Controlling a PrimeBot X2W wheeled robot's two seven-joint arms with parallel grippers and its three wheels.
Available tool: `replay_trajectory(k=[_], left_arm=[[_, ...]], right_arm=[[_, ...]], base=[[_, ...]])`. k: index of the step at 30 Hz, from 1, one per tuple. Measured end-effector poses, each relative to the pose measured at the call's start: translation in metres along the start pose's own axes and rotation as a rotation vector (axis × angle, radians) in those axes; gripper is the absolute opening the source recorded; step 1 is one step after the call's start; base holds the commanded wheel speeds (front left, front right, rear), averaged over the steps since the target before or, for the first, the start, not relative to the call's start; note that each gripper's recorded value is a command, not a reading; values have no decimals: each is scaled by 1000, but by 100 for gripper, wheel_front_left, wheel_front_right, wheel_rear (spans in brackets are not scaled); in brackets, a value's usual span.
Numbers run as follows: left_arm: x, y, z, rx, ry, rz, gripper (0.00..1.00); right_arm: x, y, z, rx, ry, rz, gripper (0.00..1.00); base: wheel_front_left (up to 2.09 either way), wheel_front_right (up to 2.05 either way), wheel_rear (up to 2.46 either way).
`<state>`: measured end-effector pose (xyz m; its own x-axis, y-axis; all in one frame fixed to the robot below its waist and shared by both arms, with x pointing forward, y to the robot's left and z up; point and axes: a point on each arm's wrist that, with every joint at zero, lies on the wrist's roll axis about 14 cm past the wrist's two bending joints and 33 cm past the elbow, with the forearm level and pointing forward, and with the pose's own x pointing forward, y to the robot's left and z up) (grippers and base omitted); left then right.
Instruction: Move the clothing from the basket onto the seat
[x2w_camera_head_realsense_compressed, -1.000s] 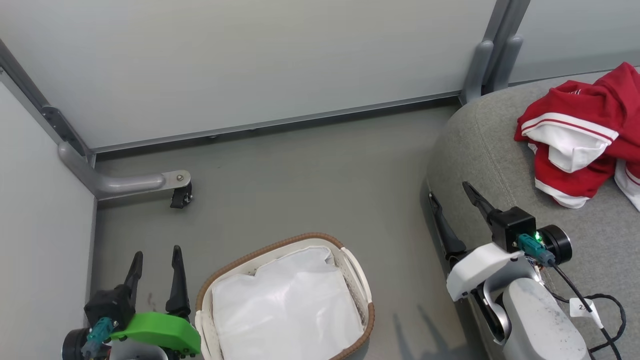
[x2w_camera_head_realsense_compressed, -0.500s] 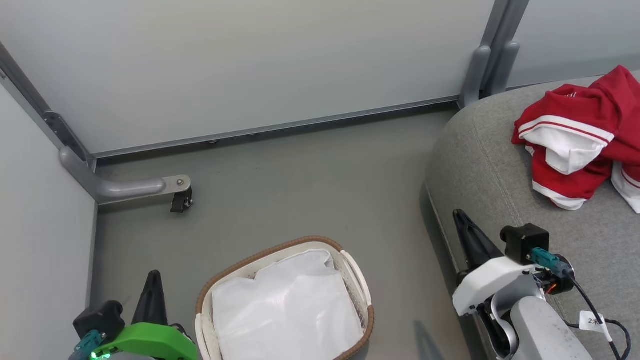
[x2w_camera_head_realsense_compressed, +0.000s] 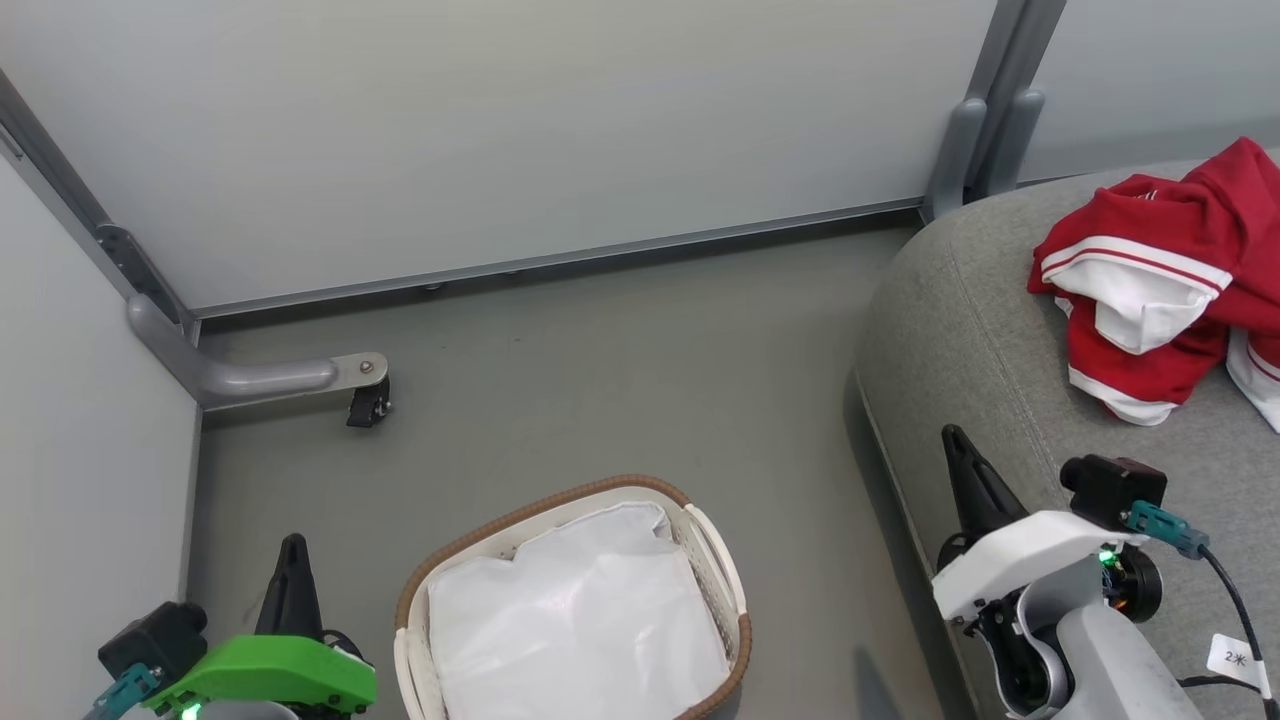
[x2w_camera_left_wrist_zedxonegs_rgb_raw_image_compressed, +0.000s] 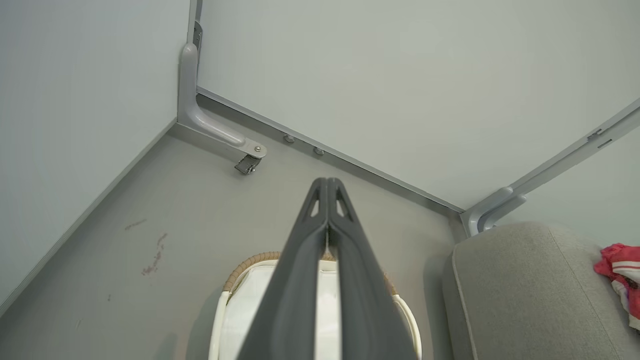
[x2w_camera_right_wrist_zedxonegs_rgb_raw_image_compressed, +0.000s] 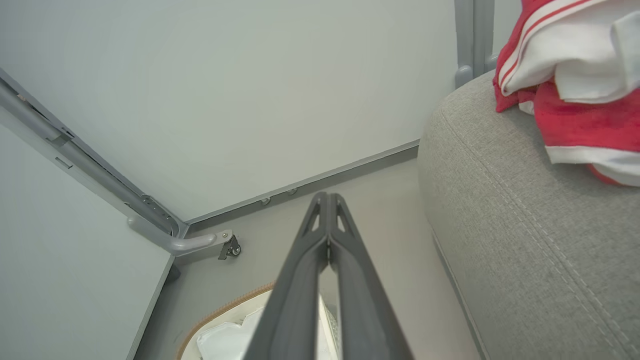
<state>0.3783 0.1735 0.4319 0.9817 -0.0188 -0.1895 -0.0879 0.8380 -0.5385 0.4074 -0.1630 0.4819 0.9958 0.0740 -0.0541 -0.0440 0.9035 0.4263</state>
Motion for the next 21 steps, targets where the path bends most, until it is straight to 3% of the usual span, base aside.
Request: replay_trajectory(k=[21], left_arm=[[0, 1, 15, -285, -24, 15, 0]], right_arm=[[-5, -12, 8, 329, -17, -54, 0]], base=[[0, 0, 0]])
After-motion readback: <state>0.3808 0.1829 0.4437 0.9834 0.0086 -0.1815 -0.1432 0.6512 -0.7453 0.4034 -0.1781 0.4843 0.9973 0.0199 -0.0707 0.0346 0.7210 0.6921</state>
